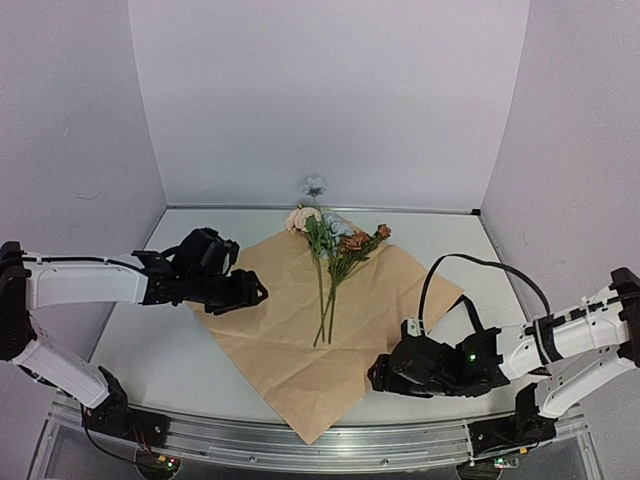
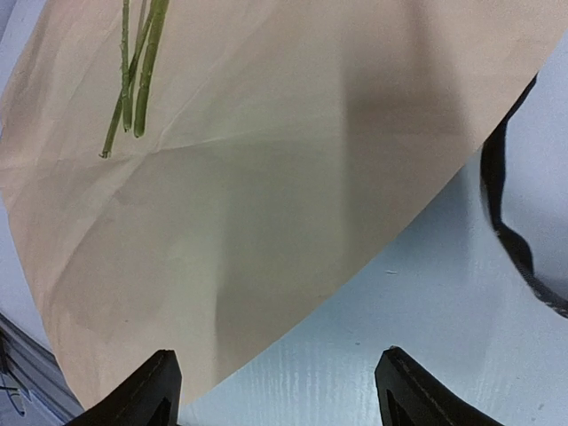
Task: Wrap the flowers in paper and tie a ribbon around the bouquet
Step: Pick up the bottom corner of the flattened wrapping paper from the center of the board, then pass from the right arm to the left, then pass from the left arm to the right
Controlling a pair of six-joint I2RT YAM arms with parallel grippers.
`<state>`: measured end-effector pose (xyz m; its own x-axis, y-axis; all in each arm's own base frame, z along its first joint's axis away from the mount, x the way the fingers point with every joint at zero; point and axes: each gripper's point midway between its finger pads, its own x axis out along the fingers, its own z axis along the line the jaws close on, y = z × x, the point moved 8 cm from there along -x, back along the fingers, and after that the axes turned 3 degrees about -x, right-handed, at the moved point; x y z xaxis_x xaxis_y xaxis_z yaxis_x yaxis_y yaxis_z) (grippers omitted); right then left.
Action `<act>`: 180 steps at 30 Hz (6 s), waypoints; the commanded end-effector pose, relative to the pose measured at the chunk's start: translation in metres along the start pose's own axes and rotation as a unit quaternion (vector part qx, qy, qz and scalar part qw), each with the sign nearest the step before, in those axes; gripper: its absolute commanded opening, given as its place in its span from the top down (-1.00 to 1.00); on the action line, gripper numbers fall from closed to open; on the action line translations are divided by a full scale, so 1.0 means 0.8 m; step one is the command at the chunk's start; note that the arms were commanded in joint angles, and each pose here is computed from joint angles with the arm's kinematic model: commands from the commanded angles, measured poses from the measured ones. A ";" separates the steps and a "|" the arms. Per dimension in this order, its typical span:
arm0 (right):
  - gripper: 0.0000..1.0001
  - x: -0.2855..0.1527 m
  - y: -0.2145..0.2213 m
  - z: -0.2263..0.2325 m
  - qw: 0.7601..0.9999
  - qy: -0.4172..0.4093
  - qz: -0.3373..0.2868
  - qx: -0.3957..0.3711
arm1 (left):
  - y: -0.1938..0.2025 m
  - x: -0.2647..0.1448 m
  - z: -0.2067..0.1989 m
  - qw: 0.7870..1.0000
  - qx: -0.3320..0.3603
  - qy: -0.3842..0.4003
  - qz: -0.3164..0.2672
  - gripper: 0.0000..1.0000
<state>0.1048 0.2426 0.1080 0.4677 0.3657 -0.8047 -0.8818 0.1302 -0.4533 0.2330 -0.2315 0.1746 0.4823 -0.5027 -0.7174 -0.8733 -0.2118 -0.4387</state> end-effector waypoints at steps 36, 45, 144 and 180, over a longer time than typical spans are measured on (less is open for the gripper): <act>0.91 -0.013 -0.012 0.035 0.970 -0.084 -0.133 0.188 | 0.219 -0.126 -0.090 0.883 0.438 0.166 -0.038 -0.26; 0.92 -0.027 -0.019 0.036 0.968 -0.069 -0.136 0.200 | 0.292 -0.115 -0.090 0.797 0.582 0.146 -0.069 -0.27; -0.84 -0.060 -0.201 0.049 0.874 -0.206 -0.049 -0.437 | 0.039 0.003 -0.208 0.732 0.593 0.336 -0.005 0.91; -0.50 -0.085 -0.202 0.123 0.758 -0.358 -0.066 -0.541 | 0.033 -0.029 -0.210 0.710 0.620 0.334 -0.019 1.00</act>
<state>0.2122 0.2732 0.2548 0.1004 0.8427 -0.5290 -0.1447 -0.5137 -0.8457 0.1881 -0.3685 0.2432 -0.0145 -0.8592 -0.5115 0.0138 0.5113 -0.8593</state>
